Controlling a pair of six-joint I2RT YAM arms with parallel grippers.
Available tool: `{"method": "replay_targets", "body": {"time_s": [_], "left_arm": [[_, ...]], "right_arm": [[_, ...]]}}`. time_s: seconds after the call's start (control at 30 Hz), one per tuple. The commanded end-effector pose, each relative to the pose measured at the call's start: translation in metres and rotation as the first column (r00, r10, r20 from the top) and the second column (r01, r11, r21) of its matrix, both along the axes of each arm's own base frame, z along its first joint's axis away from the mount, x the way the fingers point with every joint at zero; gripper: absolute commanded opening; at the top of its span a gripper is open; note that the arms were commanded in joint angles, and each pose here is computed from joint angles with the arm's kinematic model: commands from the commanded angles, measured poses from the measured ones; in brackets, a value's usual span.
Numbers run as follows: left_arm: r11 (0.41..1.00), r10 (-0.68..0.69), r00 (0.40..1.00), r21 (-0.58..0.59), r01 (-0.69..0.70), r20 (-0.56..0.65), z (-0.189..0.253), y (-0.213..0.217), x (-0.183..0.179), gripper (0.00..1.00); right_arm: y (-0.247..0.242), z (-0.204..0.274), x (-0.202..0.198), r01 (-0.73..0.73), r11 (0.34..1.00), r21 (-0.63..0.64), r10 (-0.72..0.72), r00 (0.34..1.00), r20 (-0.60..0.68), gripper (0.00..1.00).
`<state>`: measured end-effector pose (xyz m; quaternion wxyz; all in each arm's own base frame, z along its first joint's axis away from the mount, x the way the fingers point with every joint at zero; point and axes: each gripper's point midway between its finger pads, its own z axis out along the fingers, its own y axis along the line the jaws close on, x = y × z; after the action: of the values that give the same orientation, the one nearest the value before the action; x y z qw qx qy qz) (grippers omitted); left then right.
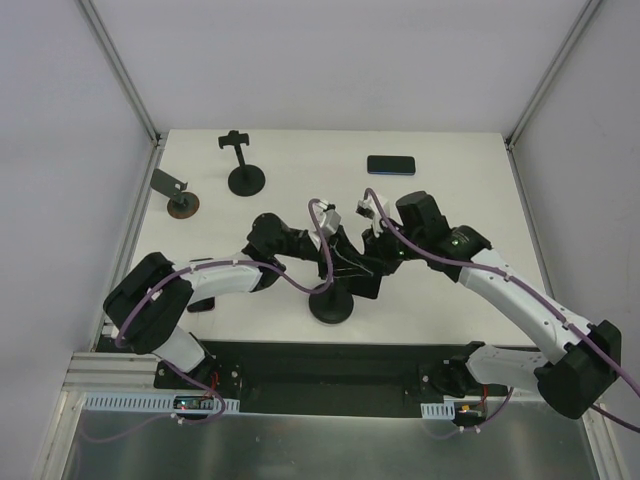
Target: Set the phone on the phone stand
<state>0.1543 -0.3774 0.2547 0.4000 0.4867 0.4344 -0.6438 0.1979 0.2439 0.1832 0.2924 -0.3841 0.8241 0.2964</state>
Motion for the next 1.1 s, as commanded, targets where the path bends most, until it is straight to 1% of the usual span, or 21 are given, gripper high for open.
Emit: {"method": "replay_targets", "body": {"time_s": [0.0,0.07,0.13,0.23,0.3,0.33,0.37,0.4,0.43,0.47,0.5,0.53,0.6,0.63,0.77,0.83,0.87,0.9,0.93,1.0,1.07], "left_arm": [[0.988,0.105,0.988,-0.125,-0.091,0.11,0.03,0.013,0.011,0.0],[0.966,0.23,0.967,-0.143,-0.213,0.108,0.034,0.018,0.025,0.0],[0.944,0.33,0.939,-0.057,-0.326,0.094,0.022,0.023,0.038,0.0],[0.828,0.556,0.823,-0.001,-0.56,0.117,0.013,0.037,0.068,0.0],[0.704,0.703,0.698,0.003,-0.71,0.135,0.007,0.053,0.088,0.0],[0.673,0.73,0.662,-0.015,-0.739,0.171,0.011,0.053,0.085,0.0],[0.632,0.761,0.622,0.003,-0.775,0.184,0.006,0.056,0.089,0.0],[0.515,0.841,0.507,0.009,-0.857,0.19,0.006,0.067,0.105,0.0],[0.47,0.856,0.46,0.015,-0.883,0.235,0.001,0.068,0.109,0.0],[0.445,0.865,0.435,0.019,-0.895,0.25,-0.001,0.063,0.105,0.0],[0.375,0.894,0.367,0.018,-0.927,0.257,-0.003,0.068,0.113,0.0],[0.294,0.92,0.293,0.035,-0.955,0.261,-0.014,0.075,0.124,0.0],[0.23,0.947,0.231,0.031,-0.973,0.222,-0.019,0.08,0.132,0.0],[0.181,0.958,0.189,0.056,-0.982,0.216,-0.031,0.083,0.138,0.0],[0.163,0.974,0.171,0.065,-0.985,0.149,-0.04,0.081,0.14,0.0],[0.188,0.971,0.196,0.07,-0.98,0.138,-0.041,0.075,0.139,0.0],[0.217,0.965,0.224,0.068,-0.974,0.137,-0.04,0.07,0.136,0.0],[0.232,0.961,0.239,0.068,-0.97,0.136,-0.04,0.068,0.135,0.0],[0.248,0.956,0.256,0.074,-0.966,0.14,-0.039,0.067,0.132,0.0],[0.294,0.94,0.304,0.086,-0.952,0.153,-0.042,0.064,0.126,0.0],[0.336,0.924,0.347,0.092,-0.937,0.159,-0.042,0.062,0.119,0.0]], "right_arm": [[0.002,0.041,0.015,0.026,0.995,0.101,-0.041,0.989,0.142,0.01],[0.0,0.042,0.018,0.057,0.993,0.105,-0.073,0.985,0.157,0.01],[-0.002,0.047,0.026,0.12,0.984,0.128,-0.141,0.976,0.169,0.01],[-0.006,0.056,0.035,0.236,0.954,0.185,-0.267,0.949,0.165,0.01],[-0.009,0.058,0.039,0.313,0.929,0.196,-0.349,0.918,0.191,0.01],[-0.007,0.063,0.041,0.342,0.915,0.215,-0.384,0.9,0.204,0.01],[-0.009,0.065,0.043,0.401,0.886,0.233,-0.447,0.873,0.196,0.0],[-0.013,0.064,0.045,0.483,0.844,0.232,-0.529,0.82,0.219,0.0],[-0.014,0.064,0.045,0.529,0.814,0.239,-0.576,0.788,0.219,0.01],[-0.015,0.063,0.043,0.617,0.741,0.265,-0.665,0.73,0.16,0.0],[-0.023,0.066,0.04,0.695,0.662,0.282,-0.748,0.636,0.19,0.0],[-0.028,0.059,0.033,0.738,0.618,0.271,-0.786,0.591,0.18,0.0],[-0.021,0.069,0.018,0.77,0.517,0.374,-0.852,0.507,0.135,0.0],[-0.019,0.072,0.013,0.775,0.5,0.388,-0.862,0.488,0.135,0.0],[-0.002,0.084,-0.002,0.759,0.506,0.409,-0.862,0.459,0.216,0.0],[0.007,0.081,-0.008,0.747,0.542,0.385,-0.839,0.506,0.2,0.01],[0.007,0.079,-0.01,0.737,0.558,0.381,-0.828,0.528,0.191,0.1],[0.013,0.076,-0.018,0.708,0.606,0.362,-0.79,0.588,0.171,0.29],[0.018,0.078,-0.022,0.66,0.658,0.362,-0.746,0.638,0.192,0.6],[0.023,0.071,-0.044,0.542,0.753,0.372,-0.63,0.757,0.172,0.75],[0.018,0.079,-0.056,0.431,0.817,0.384,-0.532,0.821,0.21,0.91]]}}
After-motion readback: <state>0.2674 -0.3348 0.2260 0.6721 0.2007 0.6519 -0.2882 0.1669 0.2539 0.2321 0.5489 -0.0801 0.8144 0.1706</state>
